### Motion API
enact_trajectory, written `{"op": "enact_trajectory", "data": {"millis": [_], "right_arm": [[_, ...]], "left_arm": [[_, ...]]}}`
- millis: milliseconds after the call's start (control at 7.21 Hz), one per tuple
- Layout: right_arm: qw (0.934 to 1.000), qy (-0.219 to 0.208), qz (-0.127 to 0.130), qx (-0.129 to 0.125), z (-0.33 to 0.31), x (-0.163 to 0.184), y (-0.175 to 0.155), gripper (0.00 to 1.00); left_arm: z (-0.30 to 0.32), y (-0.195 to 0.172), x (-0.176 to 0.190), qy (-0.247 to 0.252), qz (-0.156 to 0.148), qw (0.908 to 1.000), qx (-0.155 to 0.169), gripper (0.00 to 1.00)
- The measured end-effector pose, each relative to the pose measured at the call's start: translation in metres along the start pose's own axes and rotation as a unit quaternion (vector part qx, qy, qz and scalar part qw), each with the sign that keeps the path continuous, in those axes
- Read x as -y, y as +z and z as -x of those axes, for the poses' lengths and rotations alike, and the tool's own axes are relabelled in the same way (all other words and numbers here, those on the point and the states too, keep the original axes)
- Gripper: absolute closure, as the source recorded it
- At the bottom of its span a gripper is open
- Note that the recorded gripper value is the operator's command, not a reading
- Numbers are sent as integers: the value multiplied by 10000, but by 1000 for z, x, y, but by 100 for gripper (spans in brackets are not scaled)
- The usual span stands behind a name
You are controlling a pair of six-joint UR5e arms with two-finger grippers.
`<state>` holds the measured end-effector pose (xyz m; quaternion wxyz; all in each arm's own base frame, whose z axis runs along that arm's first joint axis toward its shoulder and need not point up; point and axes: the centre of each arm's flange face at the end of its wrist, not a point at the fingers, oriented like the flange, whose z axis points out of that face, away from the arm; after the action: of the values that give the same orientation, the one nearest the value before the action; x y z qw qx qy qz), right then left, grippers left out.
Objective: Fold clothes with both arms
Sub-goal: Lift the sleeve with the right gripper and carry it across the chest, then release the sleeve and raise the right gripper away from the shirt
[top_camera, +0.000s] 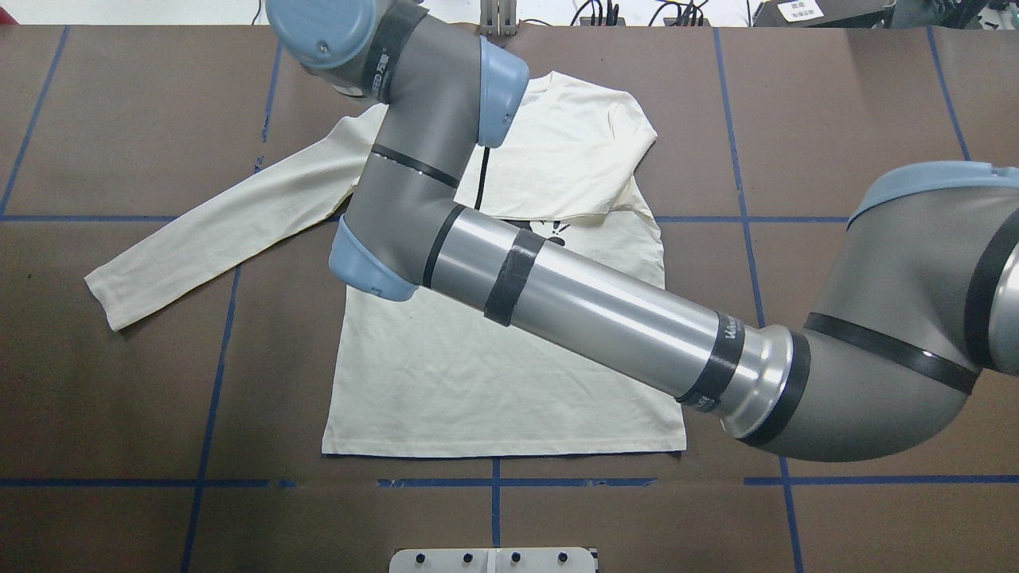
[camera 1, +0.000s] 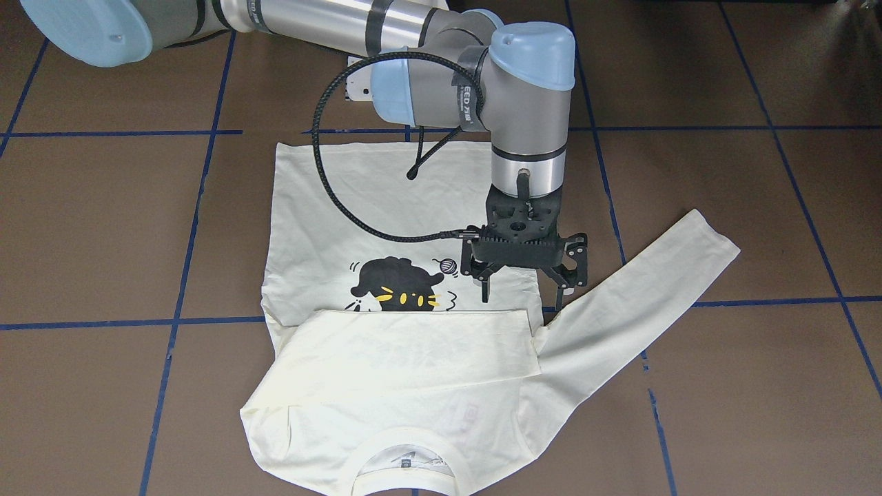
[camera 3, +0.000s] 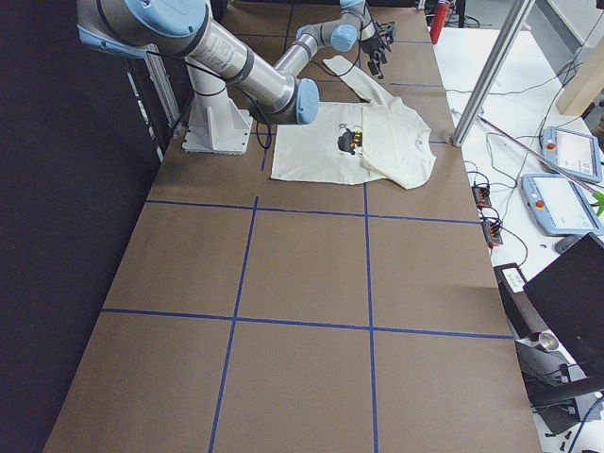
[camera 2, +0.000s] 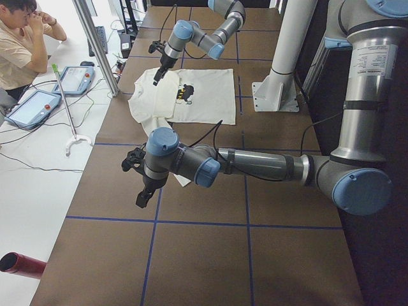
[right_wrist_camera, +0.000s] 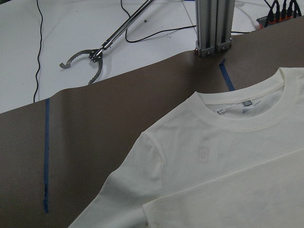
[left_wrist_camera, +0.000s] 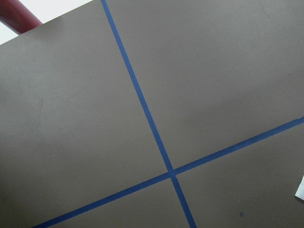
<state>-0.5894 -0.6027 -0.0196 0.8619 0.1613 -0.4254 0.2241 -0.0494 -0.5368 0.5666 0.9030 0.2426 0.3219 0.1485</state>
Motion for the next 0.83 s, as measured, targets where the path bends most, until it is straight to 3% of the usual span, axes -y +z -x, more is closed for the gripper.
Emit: {"op": "enact_trajectory", "data": {"millis": [277, 416, 693, 832], "right_arm": [[9981, 21, 517, -345, -61, 75, -4, 0], [9963, -169, 743, -406, -115, 112, 0, 0], [9904, -740, 1099, -408, -236, 171, 4, 0], [9862, -1035, 1233, -378, -300, 193, 2, 0]], "left_arm": [[-18, -18, 29, 625, -831, 9946, 39, 0], [-31, -21, 38, 742, -1090, 9912, -117, 0], [-88, 6, 42, 1057, -1240, 9832, -826, 0], [-122, 31, 38, 1045, -1075, 9815, -1187, 0]]}}
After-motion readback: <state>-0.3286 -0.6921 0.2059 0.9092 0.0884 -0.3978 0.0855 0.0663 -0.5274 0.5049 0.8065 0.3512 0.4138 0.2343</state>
